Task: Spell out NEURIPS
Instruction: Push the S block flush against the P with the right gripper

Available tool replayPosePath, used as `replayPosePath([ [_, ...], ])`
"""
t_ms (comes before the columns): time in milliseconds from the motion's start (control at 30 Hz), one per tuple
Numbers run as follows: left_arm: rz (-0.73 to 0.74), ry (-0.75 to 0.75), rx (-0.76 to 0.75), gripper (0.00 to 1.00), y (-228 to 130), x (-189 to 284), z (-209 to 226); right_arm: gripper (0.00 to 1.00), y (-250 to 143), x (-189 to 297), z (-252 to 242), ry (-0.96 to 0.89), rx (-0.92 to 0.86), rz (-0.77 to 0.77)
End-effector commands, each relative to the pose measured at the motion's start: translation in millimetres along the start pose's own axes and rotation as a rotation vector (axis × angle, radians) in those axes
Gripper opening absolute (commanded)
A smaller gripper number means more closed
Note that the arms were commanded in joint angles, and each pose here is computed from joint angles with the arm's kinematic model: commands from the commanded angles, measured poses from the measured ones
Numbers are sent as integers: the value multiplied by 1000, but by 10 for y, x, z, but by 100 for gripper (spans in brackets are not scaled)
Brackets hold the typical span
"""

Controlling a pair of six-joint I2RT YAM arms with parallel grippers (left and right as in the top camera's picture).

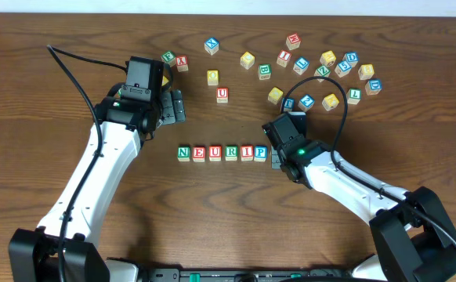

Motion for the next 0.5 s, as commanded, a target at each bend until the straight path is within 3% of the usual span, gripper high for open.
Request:
replayPosePath([
  [0, -43, -19, 7, 98, 104, 124, -22, 1, 17, 46, -22, 9, -17, -15],
  [467, -43, -19, 7, 98, 104, 124, -22, 1, -18, 48, 24, 61, -14, 15],
])
Point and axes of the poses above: each gripper's point midway between its finger pads, its own x axis back along the fingers, its own z axis along the line the jaws close on, y = z × x, the point moved 8 cm from there along x, back along the fingers, and after that the axes turned 9 degrees about x, right-handed, at the moved point
